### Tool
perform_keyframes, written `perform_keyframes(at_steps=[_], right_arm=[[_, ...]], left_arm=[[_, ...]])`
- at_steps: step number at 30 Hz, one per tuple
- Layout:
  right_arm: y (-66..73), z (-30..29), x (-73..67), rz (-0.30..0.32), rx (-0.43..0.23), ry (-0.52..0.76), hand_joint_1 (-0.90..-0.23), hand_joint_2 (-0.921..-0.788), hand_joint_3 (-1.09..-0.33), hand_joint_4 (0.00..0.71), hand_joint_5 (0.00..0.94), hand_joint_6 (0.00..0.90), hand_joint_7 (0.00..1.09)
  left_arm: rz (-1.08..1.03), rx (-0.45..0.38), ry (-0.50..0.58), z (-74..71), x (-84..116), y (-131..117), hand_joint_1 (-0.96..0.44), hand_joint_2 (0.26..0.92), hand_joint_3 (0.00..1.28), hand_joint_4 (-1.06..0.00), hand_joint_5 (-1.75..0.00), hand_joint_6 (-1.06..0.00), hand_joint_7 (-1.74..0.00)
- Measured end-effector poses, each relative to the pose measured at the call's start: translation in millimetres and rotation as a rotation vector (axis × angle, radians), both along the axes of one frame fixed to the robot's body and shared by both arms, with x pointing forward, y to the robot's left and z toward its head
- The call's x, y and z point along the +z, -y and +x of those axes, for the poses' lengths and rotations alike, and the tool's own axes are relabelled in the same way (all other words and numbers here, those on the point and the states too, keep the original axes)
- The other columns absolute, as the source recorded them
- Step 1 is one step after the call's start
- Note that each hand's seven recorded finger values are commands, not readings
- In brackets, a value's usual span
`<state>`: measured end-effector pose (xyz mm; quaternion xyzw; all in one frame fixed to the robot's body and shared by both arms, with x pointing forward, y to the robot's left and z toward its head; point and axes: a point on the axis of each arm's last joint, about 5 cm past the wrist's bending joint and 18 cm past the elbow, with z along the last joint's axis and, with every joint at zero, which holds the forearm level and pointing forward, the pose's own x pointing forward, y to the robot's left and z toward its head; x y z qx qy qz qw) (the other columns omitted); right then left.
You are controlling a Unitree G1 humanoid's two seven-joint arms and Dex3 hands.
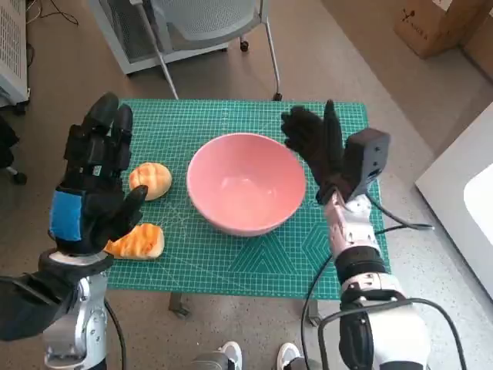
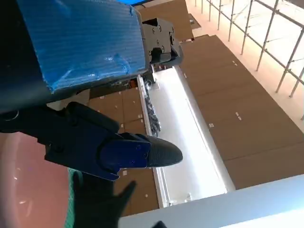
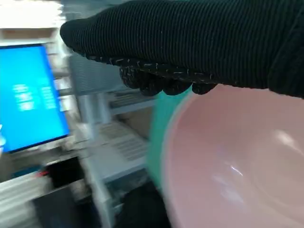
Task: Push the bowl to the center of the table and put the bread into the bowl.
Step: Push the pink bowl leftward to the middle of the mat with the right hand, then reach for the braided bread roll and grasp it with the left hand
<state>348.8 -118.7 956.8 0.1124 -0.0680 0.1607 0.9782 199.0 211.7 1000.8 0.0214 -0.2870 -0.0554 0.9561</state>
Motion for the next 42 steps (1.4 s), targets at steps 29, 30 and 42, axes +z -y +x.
perform_keyframes(at_steps=[29,30,42], right_arm=[[42.2,-5.6,41.3,-0.027,-0.028,0.559,-0.641,-0.921,-0.765,0.162,0.015,0.333,0.03],[42.1,-5.7,40.9,-0.028,-0.027,0.559,-0.643,-0.921,-0.764,0.162,0.014,0.333,0.03],[43.5,-6.0,40.2,-0.043,-0.018,0.559,-0.667,-0.921,-0.742,0.169,0.01,0.335,0.02]], left_arm=[[0.12,0.092,0.073,-14.0,16,-11,-0.69,0.921,0.27,-0.09,-0.01,0.0,-0.5],[0.143,0.105,0.074,-15.1,17,-13,-0.7,0.921,0.27,-0.09,-0.01,0.0,-0.5],[0.699,0.323,-0.111,-44.5,50,-27,-0.38,0.706,0.02,0.0,0.0,-0.05,-0.22]])
